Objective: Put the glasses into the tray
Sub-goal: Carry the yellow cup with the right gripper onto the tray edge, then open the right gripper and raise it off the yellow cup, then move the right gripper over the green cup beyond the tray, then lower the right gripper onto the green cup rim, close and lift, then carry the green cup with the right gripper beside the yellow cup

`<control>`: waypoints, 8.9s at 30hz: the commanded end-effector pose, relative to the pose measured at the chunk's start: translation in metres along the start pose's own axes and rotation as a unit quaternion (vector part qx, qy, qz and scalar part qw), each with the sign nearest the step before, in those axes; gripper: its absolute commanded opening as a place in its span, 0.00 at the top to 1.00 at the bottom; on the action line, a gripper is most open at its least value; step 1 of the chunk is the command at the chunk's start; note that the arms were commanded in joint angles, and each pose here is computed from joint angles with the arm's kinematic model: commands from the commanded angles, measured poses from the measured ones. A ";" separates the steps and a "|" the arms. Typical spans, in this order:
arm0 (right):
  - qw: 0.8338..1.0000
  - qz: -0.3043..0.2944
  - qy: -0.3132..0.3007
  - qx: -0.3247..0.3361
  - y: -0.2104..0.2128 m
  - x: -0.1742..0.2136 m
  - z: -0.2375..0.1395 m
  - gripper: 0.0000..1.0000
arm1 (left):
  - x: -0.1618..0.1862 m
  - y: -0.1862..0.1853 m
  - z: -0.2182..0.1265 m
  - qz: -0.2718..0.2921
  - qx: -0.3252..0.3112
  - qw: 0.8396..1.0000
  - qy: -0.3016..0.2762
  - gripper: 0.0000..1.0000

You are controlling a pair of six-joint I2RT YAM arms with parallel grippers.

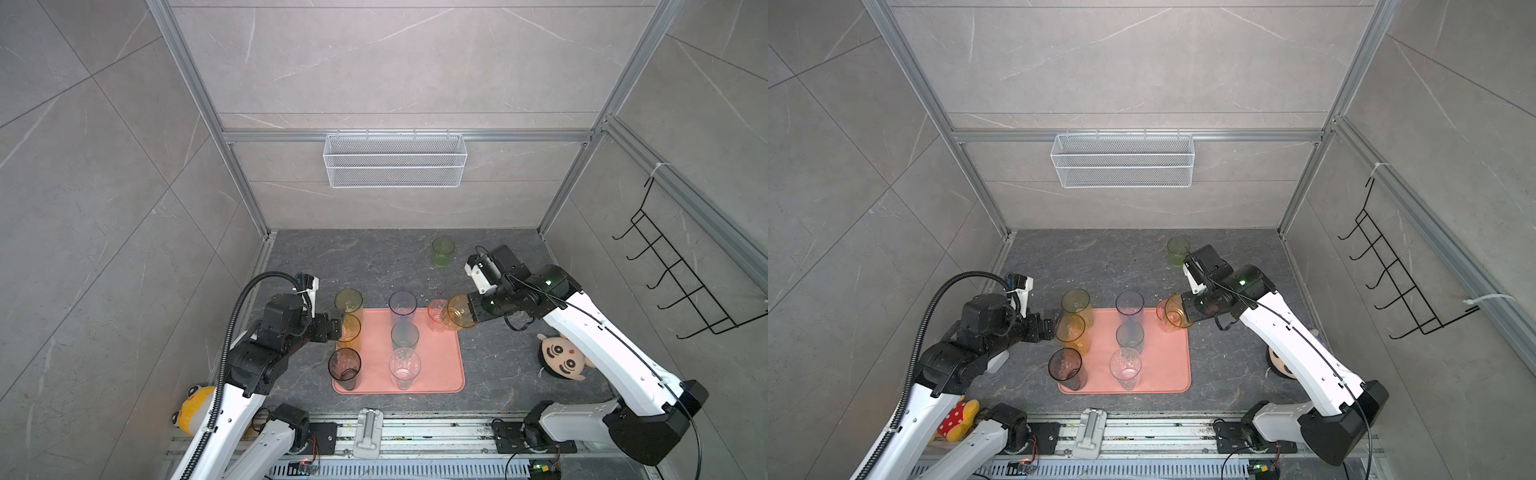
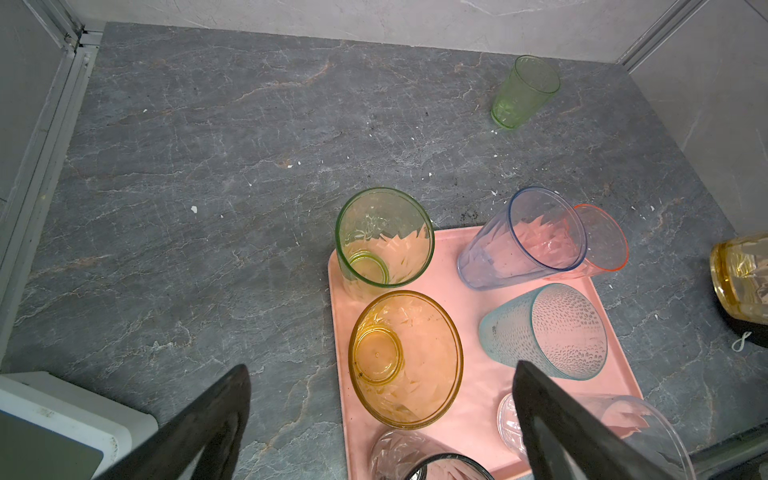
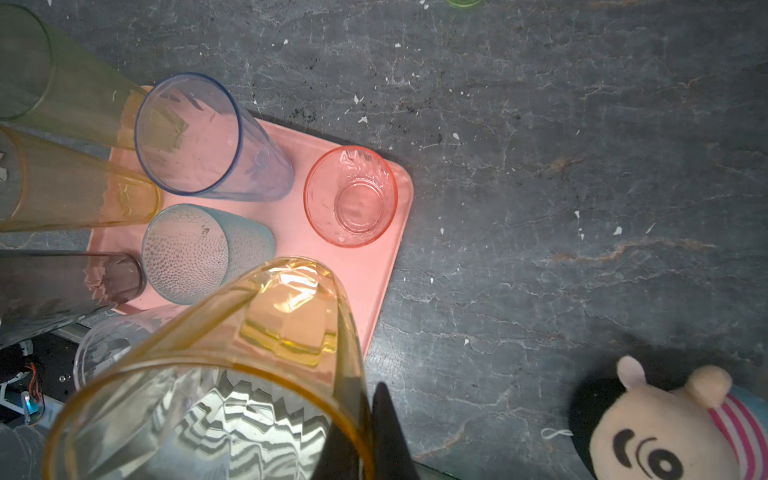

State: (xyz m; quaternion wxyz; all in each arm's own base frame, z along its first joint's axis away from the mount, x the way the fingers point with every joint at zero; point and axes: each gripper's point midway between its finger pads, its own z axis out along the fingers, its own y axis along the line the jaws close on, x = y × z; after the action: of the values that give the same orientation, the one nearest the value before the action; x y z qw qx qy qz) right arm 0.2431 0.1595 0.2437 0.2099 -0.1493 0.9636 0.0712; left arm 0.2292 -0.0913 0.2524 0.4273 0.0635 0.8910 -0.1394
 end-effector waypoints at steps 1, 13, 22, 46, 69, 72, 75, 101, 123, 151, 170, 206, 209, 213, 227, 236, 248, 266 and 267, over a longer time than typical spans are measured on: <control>1.000 0.015 0.013 0.009 -0.002 0.016 0.004 1.00 | -0.008 -0.006 -0.003 0.009 0.018 1.000 -0.021 0.02; 0.999 0.035 0.023 0.022 0.004 0.037 0.045 1.00 | -0.010 -0.023 -0.004 0.020 0.067 0.997 -0.024 0.02; 0.998 0.043 0.040 0.026 0.006 0.045 0.079 1.00 | -0.009 -0.027 -0.002 0.020 0.079 0.996 -0.020 0.02; 0.996 0.050 0.066 0.040 0.006 0.059 0.131 1.00 | -0.006 -0.036 0.006 0.021 0.103 0.995 0.000 0.02; 0.993 0.050 0.094 0.058 0.007 0.059 0.147 1.00 | -0.005 -0.035 0.007 0.020 0.099 0.995 0.001 0.02; 0.992 0.051 0.095 0.059 0.007 0.058 0.149 1.00 | -0.005 -0.034 0.007 0.020 0.097 0.995 0.001 0.02; 0.992 0.052 0.096 0.061 0.007 0.057 0.150 1.00 | -0.005 -0.034 0.007 0.020 0.097 0.995 0.001 0.02; 0.995 0.047 0.059 0.058 0.006 0.037 0.114 0.58 | -0.005 -0.033 0.006 0.018 0.095 0.995 0.001 0.02; 0.989 0.009 -0.101 0.112 -0.011 -0.044 0.040 0.48 | -0.005 -0.033 0.004 0.017 0.094 0.995 -0.003 0.02; 0.981 0.088 -0.135 0.111 -0.048 -0.149 0.099 0.42 | -0.007 -0.026 0.003 0.022 0.072 0.997 -0.009 0.02; 0.975 0.125 -0.122 0.137 -0.089 -0.184 0.162 0.42 | -0.004 -0.025 0.008 0.022 0.069 0.997 0.006 0.01; 0.977 0.157 -0.061 0.130 -0.117 -0.233 0.233 0.42 | 0.001 -0.022 0.021 0.022 0.058 0.998 0.031 0.00; 0.976 0.161 -0.060 0.136 -0.124 -0.232 0.234 0.42 | 0.001 -0.021 0.023 0.022 0.057 0.998 0.034 0.00; 0.974 0.168 -0.061 0.137 -0.131 -0.233 0.236 0.42 | 0.001 -0.021 0.023 0.023 0.055 0.998 0.034 0.00; 0.974 0.185 -0.051 0.124 -0.144 -0.232 0.250 0.51 | 0.002 -0.019 0.025 0.022 0.052 0.998 0.036 0.00; 0.974 0.191 -0.048 0.113 -0.145 -0.231 0.255 0.63 | 0.002 -0.019 0.024 0.022 0.052 0.998 0.036 0.00; 0.976 0.193 -0.024 0.102 -0.143 -0.222 0.274 0.86 | 0.001 -0.020 0.023 0.022 0.053 0.998 0.034 0.00; 0.984 0.164 -0.034 0.067 -0.115 -0.222 0.211 1.00 | -0.002 -0.020 0.017 0.021 0.055 0.998 0.022 0.00; 0.984 0.161 -0.037 0.066 -0.113 -0.221 0.205 1.00 | -0.002 -0.020 0.017 0.021 0.054 0.998 0.021 0.00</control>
State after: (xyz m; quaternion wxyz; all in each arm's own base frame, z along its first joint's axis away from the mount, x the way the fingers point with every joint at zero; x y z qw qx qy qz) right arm 0.5618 0.1408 0.0977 0.2133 0.0448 0.9755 0.0291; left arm 0.2367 -0.1170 0.2347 0.3866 0.1035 0.8987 -0.1790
